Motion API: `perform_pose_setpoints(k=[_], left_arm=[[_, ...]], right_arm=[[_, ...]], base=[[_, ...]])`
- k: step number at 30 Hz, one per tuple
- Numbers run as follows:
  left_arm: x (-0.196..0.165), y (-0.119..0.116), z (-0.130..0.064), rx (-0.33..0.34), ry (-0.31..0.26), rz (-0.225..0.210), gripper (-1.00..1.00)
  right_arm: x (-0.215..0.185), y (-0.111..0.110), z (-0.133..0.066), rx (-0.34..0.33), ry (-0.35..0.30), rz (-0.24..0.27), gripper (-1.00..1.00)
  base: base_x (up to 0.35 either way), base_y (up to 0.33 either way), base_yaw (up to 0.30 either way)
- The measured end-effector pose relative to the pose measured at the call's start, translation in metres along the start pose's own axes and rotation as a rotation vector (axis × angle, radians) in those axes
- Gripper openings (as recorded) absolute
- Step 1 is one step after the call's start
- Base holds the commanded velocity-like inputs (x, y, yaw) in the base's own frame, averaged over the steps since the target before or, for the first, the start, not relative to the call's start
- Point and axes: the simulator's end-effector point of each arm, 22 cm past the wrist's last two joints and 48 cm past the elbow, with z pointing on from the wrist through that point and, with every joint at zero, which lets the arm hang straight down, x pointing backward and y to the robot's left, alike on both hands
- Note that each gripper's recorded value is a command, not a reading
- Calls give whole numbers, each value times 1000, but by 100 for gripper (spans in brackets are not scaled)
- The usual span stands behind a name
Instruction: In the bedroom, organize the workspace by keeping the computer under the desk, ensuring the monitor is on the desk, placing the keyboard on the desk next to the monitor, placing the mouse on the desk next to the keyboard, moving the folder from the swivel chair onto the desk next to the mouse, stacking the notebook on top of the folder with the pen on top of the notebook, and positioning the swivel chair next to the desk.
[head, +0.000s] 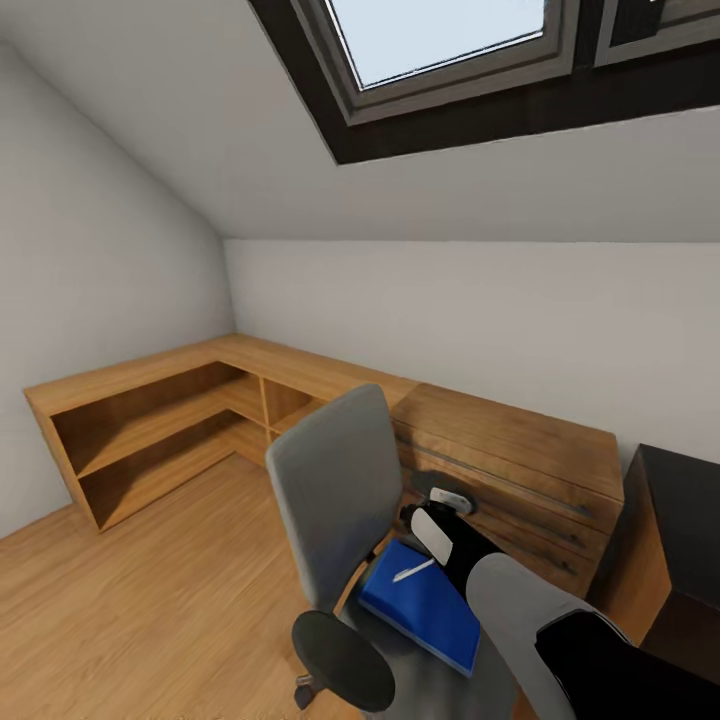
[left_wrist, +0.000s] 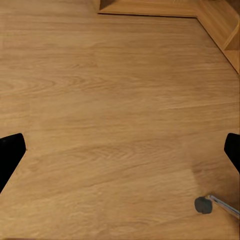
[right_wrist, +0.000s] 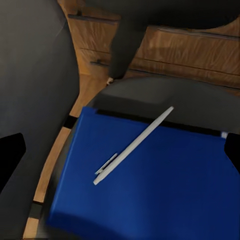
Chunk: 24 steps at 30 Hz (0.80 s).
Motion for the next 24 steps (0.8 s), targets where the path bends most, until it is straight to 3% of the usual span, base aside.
perform_pose_setpoints(k=[9,12,19,23,24], left_arm=[[14,3,8,1,2,0,100],[22,2,11,7,36,8,100],[-27,-48,9,125,141,43,100],[-33,-53,12,148,193,76,100],[-49,-76,23,190,235,69,100]], right_arm=[[11,-3,11,0,1,1,100],[15,-4,15,0,1,1,100],[25,-6,23,1,2,0,100],[30,-7,28,2,2,-1,100],[31,-8,29,3,0,-3,100]], base=[[0,0,30],[0,0,1],[0,0,0],[0,0,0],[0,0,0]])
